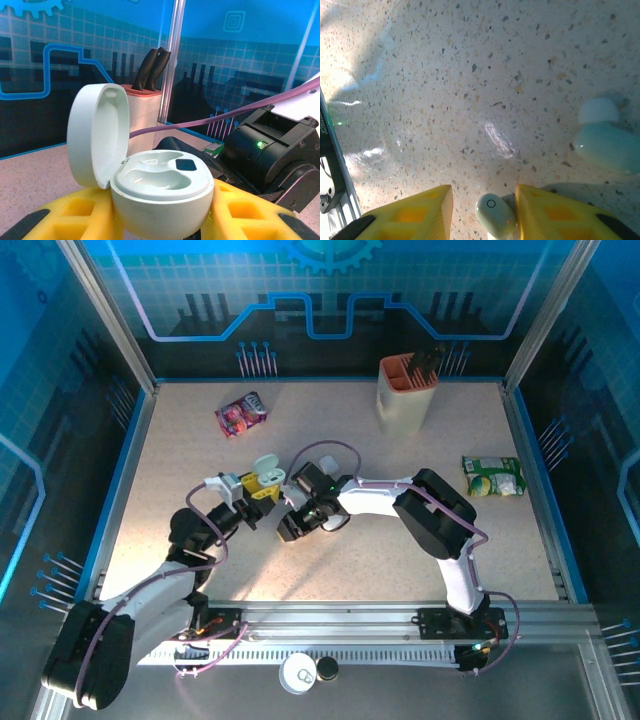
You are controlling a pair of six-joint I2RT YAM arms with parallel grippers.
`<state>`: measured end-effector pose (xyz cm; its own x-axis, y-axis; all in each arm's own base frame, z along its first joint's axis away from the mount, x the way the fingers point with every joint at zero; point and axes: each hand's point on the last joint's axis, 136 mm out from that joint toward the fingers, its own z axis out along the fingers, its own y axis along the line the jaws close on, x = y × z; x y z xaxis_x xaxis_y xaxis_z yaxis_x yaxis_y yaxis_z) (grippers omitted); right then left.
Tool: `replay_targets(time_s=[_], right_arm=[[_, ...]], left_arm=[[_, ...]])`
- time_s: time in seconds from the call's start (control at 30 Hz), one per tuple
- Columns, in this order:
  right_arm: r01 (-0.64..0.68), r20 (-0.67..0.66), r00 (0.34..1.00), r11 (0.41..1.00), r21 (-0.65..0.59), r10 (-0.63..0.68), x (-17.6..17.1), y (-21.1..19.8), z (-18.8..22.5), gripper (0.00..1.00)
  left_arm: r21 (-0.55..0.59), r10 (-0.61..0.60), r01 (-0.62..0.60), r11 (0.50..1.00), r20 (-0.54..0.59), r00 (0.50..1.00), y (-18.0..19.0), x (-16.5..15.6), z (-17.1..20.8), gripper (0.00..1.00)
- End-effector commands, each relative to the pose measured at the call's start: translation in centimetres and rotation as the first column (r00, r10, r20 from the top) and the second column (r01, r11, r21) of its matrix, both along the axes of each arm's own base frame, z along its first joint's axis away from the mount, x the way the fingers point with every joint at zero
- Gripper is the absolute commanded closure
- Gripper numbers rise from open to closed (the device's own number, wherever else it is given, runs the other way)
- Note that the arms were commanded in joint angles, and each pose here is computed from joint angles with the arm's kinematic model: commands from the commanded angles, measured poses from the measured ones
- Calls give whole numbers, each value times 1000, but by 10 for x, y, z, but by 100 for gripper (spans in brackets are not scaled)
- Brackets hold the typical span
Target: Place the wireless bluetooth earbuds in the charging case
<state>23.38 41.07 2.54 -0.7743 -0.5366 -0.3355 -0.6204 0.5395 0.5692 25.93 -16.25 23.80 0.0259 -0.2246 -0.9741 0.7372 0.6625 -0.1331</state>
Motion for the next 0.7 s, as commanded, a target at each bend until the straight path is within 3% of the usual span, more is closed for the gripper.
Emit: replay_targets(time_s=[0.0, 0.3, 0.4, 0.67], right_arm=[[-35, -55, 998, 999, -33, 33, -19, -11, -5, 65], [-36, -63, 997, 999, -36, 34, -20, -12, -5, 73], [-24, -57, 998, 998, -53, 21, -18, -13, -8, 85], [38, -9, 999, 998, -51, -39, -4, -11, 2, 86]], left_arm=[[-2, -11, 11, 1000, 55, 998, 0, -1, 13, 63], [2, -15, 15, 1000, 55, 998, -1, -1, 12, 63], [7, -13, 13, 1000, 54, 998, -1, -1, 10, 63], [19, -10, 9, 1000, 54, 999, -1, 1, 7, 63]])
